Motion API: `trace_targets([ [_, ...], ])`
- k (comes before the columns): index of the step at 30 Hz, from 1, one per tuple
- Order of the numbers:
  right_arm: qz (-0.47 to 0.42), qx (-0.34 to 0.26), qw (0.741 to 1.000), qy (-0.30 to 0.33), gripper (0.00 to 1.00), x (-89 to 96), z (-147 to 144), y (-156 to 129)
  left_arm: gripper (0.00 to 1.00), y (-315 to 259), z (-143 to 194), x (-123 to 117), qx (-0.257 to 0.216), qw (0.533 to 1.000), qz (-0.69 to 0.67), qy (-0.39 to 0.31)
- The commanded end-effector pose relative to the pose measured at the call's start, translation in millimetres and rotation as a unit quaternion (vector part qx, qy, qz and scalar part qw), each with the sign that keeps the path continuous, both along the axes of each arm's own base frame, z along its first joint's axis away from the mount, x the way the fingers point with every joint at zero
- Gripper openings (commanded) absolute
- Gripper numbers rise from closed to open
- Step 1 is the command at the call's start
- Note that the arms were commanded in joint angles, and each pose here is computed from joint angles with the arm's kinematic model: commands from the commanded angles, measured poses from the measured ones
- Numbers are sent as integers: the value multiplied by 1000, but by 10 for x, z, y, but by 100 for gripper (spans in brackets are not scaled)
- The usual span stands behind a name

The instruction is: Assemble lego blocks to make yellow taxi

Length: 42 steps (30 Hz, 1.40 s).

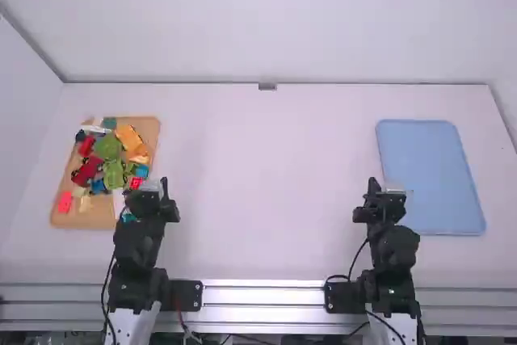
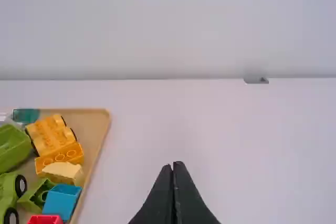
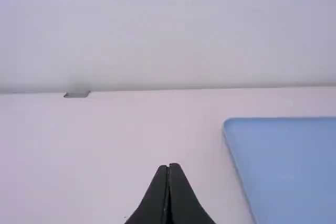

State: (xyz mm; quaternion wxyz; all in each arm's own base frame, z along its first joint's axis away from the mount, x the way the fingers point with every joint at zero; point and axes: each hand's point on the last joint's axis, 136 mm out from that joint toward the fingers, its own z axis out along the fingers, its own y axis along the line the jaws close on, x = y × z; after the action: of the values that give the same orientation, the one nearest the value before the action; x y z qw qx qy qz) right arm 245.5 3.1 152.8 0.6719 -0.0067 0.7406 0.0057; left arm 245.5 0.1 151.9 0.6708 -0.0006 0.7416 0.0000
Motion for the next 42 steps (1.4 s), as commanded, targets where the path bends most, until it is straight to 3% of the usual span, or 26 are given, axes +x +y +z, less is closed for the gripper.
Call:
trace_targets([
  [1,0,0,1000,0,0,0,-3,-1,0,0,-1,0,0,1000,0,0],
  [12,1,-1,1000,5,5,4,77,0,5,14,81,7,1,1000,5,5],
  [23,16,-17,999,22,20,74,369,52,20,34,358,72,7,999,11,37],
  [31,28,-19,999,27,33,224,657,105,33,59,644,213,-14,998,23,49],
  [42,37,-9,998,46,55,568,1004,141,55,127,989,542,-34,995,52,78],
])
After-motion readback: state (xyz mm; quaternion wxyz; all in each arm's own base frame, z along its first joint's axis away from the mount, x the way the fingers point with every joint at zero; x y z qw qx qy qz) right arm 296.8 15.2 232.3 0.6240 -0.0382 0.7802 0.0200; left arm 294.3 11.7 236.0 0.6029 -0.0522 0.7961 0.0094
